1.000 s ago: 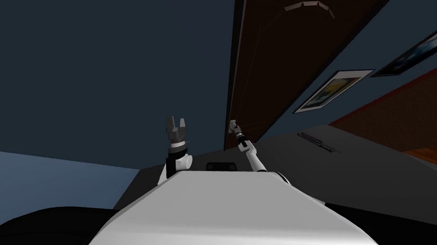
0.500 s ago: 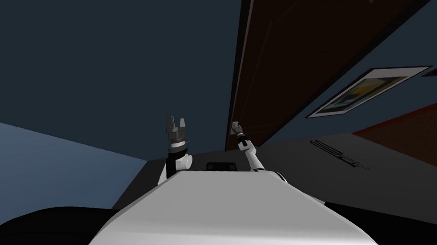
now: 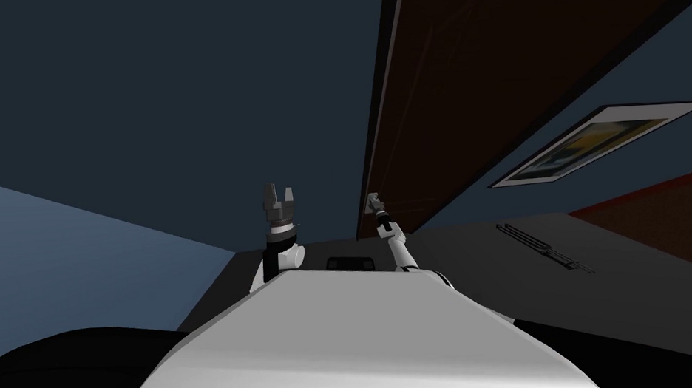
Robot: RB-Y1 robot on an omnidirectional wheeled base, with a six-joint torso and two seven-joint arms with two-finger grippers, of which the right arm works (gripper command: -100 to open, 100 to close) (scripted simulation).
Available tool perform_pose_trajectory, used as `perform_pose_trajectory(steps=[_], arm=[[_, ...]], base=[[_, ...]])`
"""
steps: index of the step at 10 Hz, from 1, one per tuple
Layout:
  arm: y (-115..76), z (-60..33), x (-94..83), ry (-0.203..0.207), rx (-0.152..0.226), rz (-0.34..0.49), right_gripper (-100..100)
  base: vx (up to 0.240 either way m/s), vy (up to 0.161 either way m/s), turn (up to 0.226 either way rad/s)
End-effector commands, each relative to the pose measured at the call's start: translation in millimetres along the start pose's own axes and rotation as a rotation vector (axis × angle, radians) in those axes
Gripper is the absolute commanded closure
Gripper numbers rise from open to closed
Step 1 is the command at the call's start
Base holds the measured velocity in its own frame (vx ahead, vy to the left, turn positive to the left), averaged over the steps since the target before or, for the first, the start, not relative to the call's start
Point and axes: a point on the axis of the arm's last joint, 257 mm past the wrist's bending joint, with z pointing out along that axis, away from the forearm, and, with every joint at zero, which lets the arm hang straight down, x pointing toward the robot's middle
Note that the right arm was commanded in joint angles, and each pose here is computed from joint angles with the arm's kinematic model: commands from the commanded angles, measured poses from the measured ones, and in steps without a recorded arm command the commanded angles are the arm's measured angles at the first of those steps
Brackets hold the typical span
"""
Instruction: Pull the door open
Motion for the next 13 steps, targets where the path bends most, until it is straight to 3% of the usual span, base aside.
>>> perform_pose_trajectory(steps=[1, 3, 13], arm=[[1.6, 0.0, 0.4, 0.0, -0.002, 0.001, 100], [1.6, 0.0, 0.4, 0.0, -0.002, 0.001, 100], [-33.2, -2.9, 0.3, -0.017, 0.061, 0.322, 100]], base=[[0.0, 0.0, 0.0], [0.0, 0.0, 0.0], [-0.057, -0.024, 0.11]])
